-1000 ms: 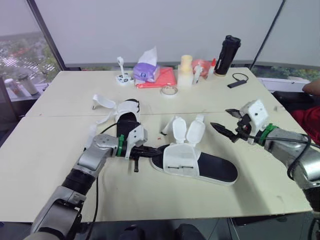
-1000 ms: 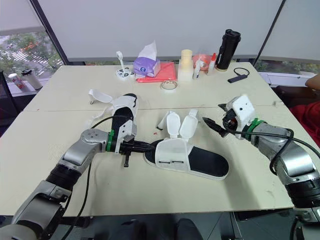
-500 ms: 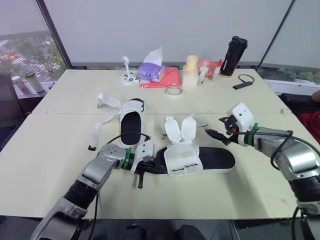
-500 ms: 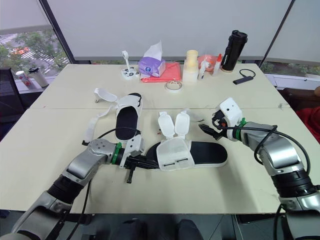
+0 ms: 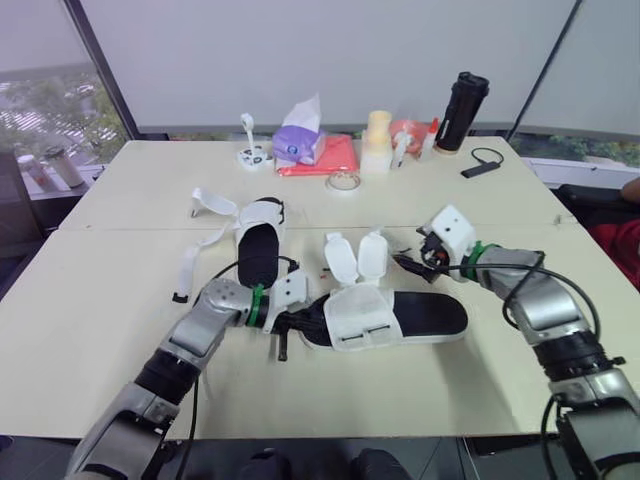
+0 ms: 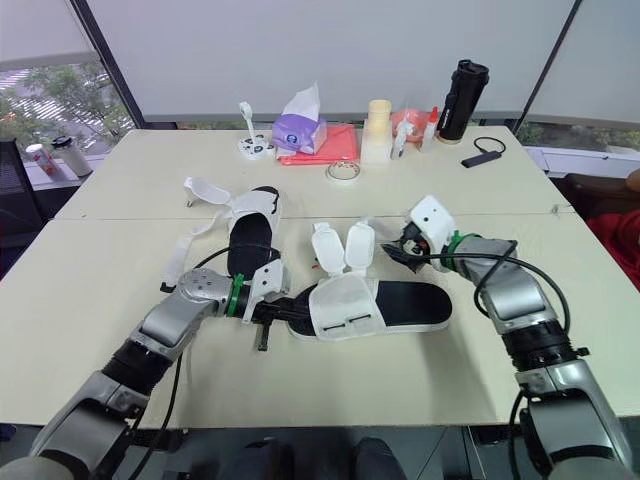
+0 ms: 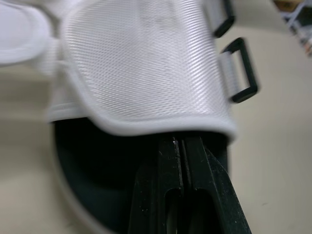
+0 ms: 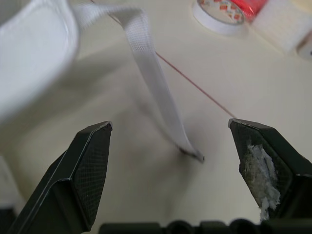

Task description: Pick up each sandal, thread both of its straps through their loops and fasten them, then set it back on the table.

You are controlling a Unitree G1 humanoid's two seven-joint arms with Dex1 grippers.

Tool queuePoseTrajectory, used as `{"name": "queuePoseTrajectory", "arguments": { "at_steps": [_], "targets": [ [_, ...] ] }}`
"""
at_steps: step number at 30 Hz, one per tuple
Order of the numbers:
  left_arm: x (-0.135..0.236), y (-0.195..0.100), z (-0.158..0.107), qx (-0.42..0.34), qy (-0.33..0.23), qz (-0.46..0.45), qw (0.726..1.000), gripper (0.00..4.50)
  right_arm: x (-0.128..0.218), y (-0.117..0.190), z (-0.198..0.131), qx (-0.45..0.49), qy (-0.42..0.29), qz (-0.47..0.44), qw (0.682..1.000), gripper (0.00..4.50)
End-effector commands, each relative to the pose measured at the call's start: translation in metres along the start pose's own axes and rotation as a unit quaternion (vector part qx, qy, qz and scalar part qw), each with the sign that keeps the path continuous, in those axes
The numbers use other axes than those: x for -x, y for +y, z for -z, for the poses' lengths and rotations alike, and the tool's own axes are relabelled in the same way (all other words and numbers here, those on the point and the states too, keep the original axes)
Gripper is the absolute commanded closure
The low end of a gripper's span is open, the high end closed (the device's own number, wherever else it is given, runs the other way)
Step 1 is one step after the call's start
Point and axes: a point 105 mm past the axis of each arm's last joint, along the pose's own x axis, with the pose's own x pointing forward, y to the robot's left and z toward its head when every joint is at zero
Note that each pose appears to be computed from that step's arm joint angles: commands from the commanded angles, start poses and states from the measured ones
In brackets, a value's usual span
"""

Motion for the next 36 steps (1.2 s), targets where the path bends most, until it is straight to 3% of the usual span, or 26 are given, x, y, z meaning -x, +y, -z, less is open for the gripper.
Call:
{"name": "queuePoseTrajectory", "arguments": {
  "at_steps": [1, 27, 36],
  "targets": [
    [0.007, 0.013, 0.009, -0.019, 0.026, -0.038, 0.999, 4.46, -0.003, -0.010, -0.013, 0.018, -0.016, 0.022, 0.999, 0.41],
    [-0.010, 0.051, -0.022, -0.123, -0.019, -0.103, 0.987, 4.46, -0.020, -0.015, -0.011, 0.039, -0.014, 0.029, 0.999, 0.41],
    [0.011, 0.011, -0.009, -0.044, -0.007, -0.030, 0.999, 4.46, -0.017, -0.016, -0.005, 0.048, -0.010, 0.032, 0.998, 0.41]
  ]
}}
